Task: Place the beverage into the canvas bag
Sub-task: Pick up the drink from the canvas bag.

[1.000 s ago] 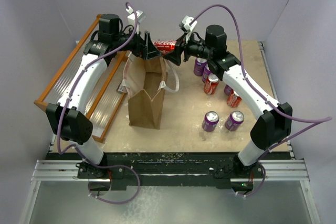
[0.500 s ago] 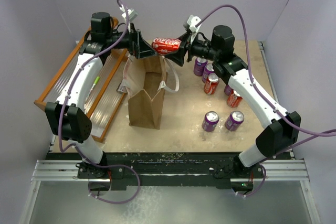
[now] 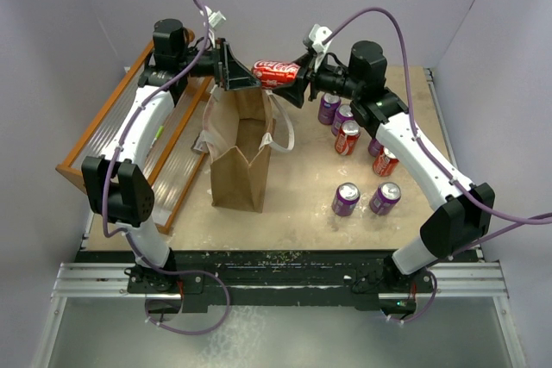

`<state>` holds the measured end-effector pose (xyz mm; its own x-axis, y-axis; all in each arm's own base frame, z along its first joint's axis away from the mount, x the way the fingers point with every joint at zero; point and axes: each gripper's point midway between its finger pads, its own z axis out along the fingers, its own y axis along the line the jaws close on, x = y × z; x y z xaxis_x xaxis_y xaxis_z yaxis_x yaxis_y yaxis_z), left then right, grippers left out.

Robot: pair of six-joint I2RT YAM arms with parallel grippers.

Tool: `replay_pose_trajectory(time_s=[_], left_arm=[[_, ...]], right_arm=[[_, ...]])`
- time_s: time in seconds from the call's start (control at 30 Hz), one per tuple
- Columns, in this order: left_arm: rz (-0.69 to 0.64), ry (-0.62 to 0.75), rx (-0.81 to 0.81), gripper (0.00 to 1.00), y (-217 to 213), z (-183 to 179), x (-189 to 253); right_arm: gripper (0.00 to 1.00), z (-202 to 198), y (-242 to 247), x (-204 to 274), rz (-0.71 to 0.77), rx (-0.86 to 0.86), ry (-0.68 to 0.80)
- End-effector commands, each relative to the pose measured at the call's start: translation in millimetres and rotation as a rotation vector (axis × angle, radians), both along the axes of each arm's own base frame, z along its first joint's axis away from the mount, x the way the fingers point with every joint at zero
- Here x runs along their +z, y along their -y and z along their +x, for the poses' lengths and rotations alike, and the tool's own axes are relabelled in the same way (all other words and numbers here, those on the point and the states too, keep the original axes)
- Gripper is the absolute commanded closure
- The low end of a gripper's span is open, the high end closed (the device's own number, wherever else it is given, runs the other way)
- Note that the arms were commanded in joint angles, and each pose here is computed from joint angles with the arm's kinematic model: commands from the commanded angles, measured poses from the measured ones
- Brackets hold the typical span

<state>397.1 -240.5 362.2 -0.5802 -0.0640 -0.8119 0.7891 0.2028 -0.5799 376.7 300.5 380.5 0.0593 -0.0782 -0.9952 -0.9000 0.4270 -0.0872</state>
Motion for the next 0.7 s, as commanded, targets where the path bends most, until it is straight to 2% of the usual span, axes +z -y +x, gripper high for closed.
replay_pose_trajectory(time_s=[0.0, 0.2, 0.3, 0.67], left_arm=[[-0.052, 0.075, -0.021, 0.01, -1, 0, 23], [-0.047, 0.042, 0.027, 0.01, -6, 10, 15], [-0.001, 0.042, 0.065, 0.00, -7, 17, 3], [0.103, 0.012, 0.120, 0.07, -7, 20, -32]], right_arm=[[1.00, -20, -9, 28, 0.032, 0.087, 0.082], [1.00, -21, -11, 29, 0.034, 0.104, 0.080], [1.00, -21, -11, 33, 0.042, 0.103, 0.087], [1.00, -20, -10, 66, 0.143, 0.074, 0.122]])
